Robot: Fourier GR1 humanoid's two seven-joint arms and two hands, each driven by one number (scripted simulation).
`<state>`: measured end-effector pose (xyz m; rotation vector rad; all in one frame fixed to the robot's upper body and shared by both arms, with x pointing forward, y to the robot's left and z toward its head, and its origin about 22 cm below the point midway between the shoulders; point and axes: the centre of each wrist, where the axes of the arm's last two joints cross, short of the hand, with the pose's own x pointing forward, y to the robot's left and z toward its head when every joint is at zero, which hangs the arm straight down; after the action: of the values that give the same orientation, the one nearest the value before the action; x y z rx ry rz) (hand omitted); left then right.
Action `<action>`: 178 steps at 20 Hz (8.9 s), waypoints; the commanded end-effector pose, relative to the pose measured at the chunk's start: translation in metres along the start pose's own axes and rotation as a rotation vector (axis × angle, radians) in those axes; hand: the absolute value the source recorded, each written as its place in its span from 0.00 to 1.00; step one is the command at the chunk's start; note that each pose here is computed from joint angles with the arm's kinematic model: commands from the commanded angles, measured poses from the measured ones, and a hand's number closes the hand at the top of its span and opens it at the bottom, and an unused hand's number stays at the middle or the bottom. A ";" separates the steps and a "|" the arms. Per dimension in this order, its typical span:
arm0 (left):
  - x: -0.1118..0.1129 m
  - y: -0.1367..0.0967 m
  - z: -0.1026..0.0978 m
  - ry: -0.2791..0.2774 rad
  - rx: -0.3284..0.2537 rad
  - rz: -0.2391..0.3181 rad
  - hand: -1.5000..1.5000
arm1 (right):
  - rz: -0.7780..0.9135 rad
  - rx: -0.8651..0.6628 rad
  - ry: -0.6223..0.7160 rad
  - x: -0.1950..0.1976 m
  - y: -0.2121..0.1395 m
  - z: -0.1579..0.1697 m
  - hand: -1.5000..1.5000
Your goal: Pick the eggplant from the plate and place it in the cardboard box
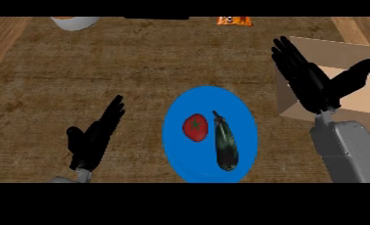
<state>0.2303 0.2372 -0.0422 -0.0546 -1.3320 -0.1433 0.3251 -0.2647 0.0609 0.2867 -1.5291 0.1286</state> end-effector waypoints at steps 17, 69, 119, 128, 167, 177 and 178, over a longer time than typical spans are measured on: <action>0.004 0.066 0.000 0.003 0.442 -0.074 0.50 | 1.306 -0.525 0.090 0.030 0.054 0.044 0.00; 0.022 0.050 -0.024 -0.027 0.375 -0.068 0.50 | 1.423 -0.472 1.060 -0.012 0.195 -0.028 0.00; 0.021 0.052 -0.018 -0.044 0.375 -0.077 0.50 | 1.585 -0.444 1.000 -0.048 0.211 -0.037 1.00; 0.001 0.051 -0.011 0.007 0.433 -0.045 0.50 | 1.499 0.328 0.244 -0.037 0.173 0.087 1.00; 0.028 0.039 -0.030 -0.043 0.382 -0.047 0.50 | 1.241 -0.198 -0.196 0.184 -0.110 0.139 1.00; 0.025 0.036 -0.046 -0.051 0.351 -0.068 0.50 | 1.268 -0.256 -0.109 0.121 -0.142 0.048 1.00; 0.025 0.047 -0.029 -0.057 0.365 -0.067 0.50 | 1.252 -0.245 -0.073 0.112 -0.147 0.045 1.00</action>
<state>0.2702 0.2726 -0.0253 0.2918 -1.3927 0.0426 0.2978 -0.4257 0.1745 -0.9428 -1.6214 0.9478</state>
